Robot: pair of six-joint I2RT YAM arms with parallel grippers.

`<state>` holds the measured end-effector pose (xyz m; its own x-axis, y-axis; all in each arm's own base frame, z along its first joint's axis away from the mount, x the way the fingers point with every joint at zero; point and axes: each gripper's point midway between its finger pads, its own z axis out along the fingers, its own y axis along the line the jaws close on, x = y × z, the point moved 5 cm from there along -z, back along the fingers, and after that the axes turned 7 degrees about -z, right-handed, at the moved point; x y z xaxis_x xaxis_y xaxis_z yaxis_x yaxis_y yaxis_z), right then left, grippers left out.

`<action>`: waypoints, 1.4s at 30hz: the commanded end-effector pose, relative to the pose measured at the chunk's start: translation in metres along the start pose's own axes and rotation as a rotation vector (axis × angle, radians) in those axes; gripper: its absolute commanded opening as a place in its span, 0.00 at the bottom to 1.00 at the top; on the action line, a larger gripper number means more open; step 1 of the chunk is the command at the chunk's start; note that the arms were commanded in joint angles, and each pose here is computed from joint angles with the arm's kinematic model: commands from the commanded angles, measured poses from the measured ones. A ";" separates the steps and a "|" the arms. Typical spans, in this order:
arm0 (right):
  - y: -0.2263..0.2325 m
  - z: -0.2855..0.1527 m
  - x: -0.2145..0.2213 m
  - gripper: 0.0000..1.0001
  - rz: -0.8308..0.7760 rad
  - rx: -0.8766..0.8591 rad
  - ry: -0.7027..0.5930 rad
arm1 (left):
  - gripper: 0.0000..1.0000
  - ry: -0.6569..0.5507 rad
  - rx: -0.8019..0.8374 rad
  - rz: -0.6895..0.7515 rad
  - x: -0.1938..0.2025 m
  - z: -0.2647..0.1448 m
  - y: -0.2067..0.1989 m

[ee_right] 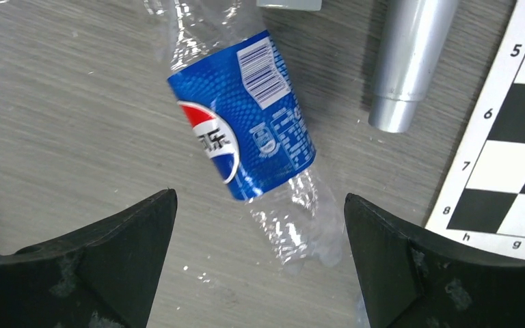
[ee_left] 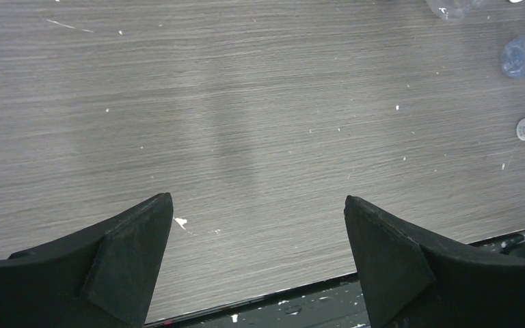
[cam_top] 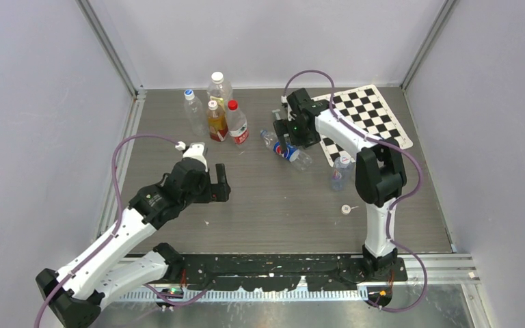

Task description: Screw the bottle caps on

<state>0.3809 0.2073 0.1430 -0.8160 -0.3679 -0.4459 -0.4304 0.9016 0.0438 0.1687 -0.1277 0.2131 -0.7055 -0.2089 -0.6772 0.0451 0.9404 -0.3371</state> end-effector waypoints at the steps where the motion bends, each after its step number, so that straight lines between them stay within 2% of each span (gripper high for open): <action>1: -0.004 0.017 -0.001 0.98 -0.027 0.022 -0.010 | 1.00 0.018 0.024 -0.067 -0.001 -0.001 -0.008; 6: 0.003 0.026 0.021 0.87 -0.042 0.063 0.060 | 1.00 0.012 0.024 -0.083 -0.004 0.007 -0.013; 14: 0.044 -0.005 0.073 0.72 0.007 0.091 0.132 | 1.00 -0.016 0.018 -0.171 -0.013 0.029 -0.027; 18: 0.080 -0.029 0.095 0.69 0.066 0.047 0.113 | 1.00 -0.019 0.036 -0.232 -0.012 0.042 -0.034; 21: 0.103 -0.043 0.109 0.58 0.163 -0.010 0.076 | 1.00 -0.007 0.042 -0.269 -0.010 0.052 -0.039; 23: 0.109 -0.048 0.113 0.55 0.235 -0.033 0.053 | 1.00 0.002 0.036 -0.297 -0.009 0.057 -0.041; 32: 0.129 -0.036 0.131 0.58 0.393 -0.125 0.017 | 0.99 0.136 0.072 -0.463 0.013 0.091 -0.062; 41: 0.150 -0.033 0.141 0.74 0.369 -0.197 0.052 | 0.97 0.208 0.092 -0.518 0.028 0.117 -0.072; 42: 0.148 -0.036 0.140 0.79 0.365 -0.189 0.042 | 0.97 0.209 0.091 -0.518 0.028 0.118 -0.072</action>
<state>0.1842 0.2709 0.1061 -0.9531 -0.0770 -0.2925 -0.1696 0.9368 0.3060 0.2201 -0.2199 0.1294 -0.7895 -0.5425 -0.2870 -0.3106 0.7565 -0.5755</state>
